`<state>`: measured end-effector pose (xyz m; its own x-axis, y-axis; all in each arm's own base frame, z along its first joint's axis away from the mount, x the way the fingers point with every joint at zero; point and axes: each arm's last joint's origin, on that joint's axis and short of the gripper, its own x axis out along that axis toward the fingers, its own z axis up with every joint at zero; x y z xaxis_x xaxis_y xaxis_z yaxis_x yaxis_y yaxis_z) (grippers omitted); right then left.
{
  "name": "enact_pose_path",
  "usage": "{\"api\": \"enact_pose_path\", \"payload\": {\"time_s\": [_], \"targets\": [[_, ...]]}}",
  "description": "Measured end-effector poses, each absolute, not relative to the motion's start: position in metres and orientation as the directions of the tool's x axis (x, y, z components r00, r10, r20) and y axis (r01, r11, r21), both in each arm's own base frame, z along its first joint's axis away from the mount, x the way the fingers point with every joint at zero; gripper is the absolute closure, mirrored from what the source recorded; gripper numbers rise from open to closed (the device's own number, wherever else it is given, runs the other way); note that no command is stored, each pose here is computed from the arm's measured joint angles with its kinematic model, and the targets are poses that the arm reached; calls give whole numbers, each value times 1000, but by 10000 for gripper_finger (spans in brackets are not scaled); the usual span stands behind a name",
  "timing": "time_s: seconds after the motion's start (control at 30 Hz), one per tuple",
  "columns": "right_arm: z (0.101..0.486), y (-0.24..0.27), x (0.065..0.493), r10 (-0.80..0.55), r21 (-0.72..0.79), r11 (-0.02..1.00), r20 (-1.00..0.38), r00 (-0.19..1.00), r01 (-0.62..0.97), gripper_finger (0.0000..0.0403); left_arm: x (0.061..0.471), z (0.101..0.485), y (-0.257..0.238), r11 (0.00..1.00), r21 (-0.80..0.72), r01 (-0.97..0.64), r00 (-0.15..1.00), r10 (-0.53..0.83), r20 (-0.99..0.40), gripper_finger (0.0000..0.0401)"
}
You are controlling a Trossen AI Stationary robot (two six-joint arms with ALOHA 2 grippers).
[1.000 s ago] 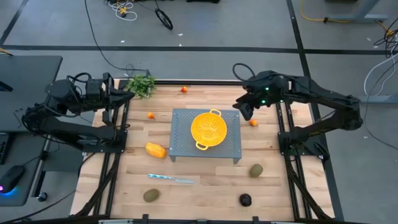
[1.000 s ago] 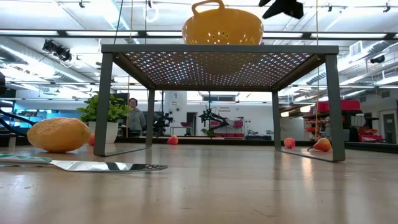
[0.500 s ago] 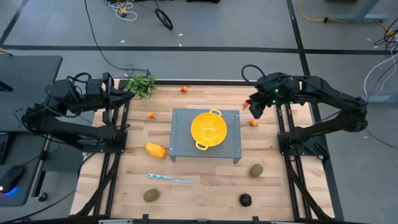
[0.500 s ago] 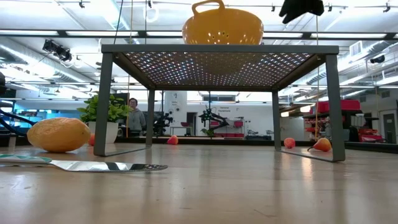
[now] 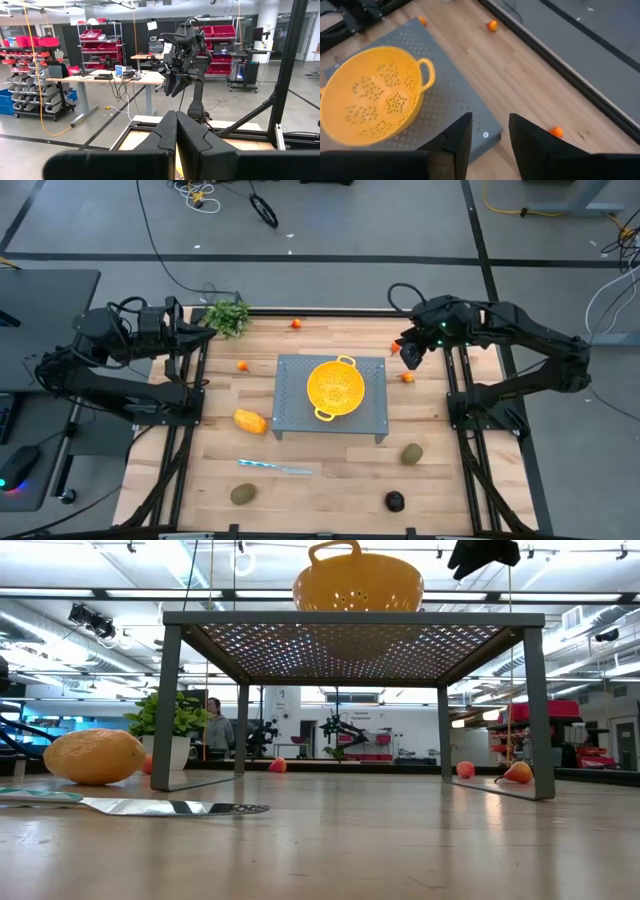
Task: Pick & Place Fruit
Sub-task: Put the pear into the strainer bowl on the shelf
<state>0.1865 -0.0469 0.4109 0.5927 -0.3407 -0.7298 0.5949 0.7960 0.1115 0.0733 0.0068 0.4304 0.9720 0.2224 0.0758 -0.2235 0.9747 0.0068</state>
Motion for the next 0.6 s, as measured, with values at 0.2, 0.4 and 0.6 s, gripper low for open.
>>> {"api": "enact_pose_path", "payload": {"time_s": [0.2, 0.4, 0.6], "targets": [[413, -70, 182, -372, 95, 791, -710, 598, 604, 268, 73, 430, 7, 975, 7, -224, 972, 222, 76, 388], [414, -94, 172, -416, 69, 763, -708, 570, 642, 268, 73, 430, 7, 975, 1, -224, 972, 223, 76, 396], [414, -105, 166, -448, 67, 729, -706, 548, 682, 268, 73, 430, 7, 975, 1, -224, 972, 223, 76, 389]]}}
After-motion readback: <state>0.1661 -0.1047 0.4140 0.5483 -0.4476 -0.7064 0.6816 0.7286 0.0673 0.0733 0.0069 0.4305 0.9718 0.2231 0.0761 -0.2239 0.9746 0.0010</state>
